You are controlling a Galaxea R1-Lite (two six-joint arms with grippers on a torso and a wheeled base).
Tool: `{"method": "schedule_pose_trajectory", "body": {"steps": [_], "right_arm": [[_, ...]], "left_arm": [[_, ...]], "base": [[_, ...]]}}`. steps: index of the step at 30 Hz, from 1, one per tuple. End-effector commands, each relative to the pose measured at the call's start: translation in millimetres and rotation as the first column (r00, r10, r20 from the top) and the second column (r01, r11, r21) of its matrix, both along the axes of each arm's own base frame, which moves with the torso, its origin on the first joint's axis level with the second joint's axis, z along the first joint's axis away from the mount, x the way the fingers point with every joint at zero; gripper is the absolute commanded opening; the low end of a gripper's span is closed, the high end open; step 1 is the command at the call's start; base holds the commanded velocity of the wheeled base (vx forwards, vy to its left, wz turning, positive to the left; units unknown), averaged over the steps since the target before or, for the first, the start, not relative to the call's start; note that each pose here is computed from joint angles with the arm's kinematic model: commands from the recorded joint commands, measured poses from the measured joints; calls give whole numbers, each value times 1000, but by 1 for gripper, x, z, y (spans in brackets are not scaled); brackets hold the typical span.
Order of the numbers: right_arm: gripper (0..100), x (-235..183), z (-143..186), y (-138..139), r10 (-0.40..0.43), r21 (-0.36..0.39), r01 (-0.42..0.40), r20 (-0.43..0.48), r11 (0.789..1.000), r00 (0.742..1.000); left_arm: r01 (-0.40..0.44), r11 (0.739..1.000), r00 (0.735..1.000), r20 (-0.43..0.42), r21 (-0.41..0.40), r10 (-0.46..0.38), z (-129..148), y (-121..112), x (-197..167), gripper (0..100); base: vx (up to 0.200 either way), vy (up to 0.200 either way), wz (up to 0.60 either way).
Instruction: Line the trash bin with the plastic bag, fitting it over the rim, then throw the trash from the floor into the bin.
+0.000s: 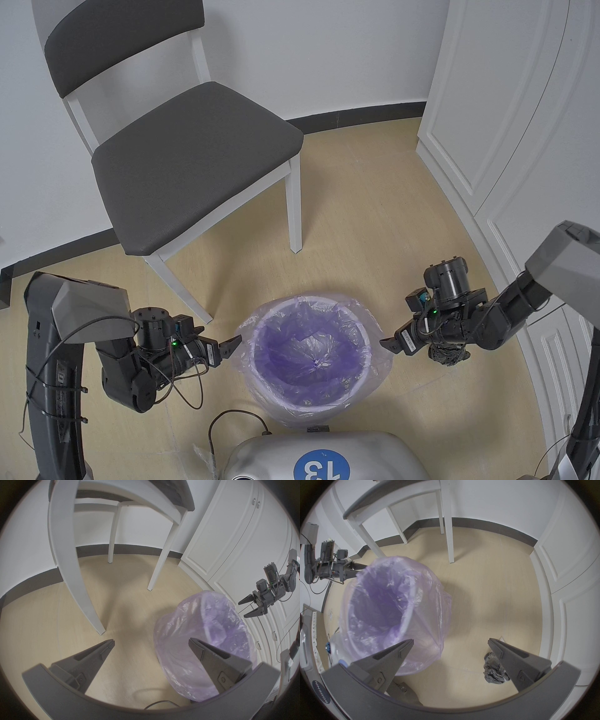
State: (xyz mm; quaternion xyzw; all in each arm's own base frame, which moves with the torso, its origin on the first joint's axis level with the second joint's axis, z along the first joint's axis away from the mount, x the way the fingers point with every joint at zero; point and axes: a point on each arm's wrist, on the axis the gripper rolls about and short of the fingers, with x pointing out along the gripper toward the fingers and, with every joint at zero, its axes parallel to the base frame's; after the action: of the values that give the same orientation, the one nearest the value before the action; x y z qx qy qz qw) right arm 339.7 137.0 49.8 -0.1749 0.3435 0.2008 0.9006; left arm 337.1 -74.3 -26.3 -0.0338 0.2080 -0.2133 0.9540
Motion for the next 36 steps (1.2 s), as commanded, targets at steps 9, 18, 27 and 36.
{"method": "schedule_pose_trajectory", "body": {"steps": [9, 18, 27, 36], "right_arm": [[100, -44, 34, -56, -108, 15, 108, 24, 994, 994], [100, -52, 35, -76, -146, 45, 146, 4, 988, 989], [100, -40, 8, -85, -174, 12, 175, -69, 985, 982], [100, -22, -24, -91, -206, 45, 206, -8, 978, 979]], "left_arm": [[7, 1000, 998, 67, -19, -6, 39, 10, -50, 100], [37, 998, 995, 96, -45, -33, 62, 13, -68, 100], [42, 998, 994, 102, -50, -37, 63, 11, -68, 100], [47, 997, 993, 115, -64, -40, 72, 11, -74, 100]], "base": [[0, 0, 0], [-200, 0, 0], [0, 0, 0], [-67, 0, 0]]}}
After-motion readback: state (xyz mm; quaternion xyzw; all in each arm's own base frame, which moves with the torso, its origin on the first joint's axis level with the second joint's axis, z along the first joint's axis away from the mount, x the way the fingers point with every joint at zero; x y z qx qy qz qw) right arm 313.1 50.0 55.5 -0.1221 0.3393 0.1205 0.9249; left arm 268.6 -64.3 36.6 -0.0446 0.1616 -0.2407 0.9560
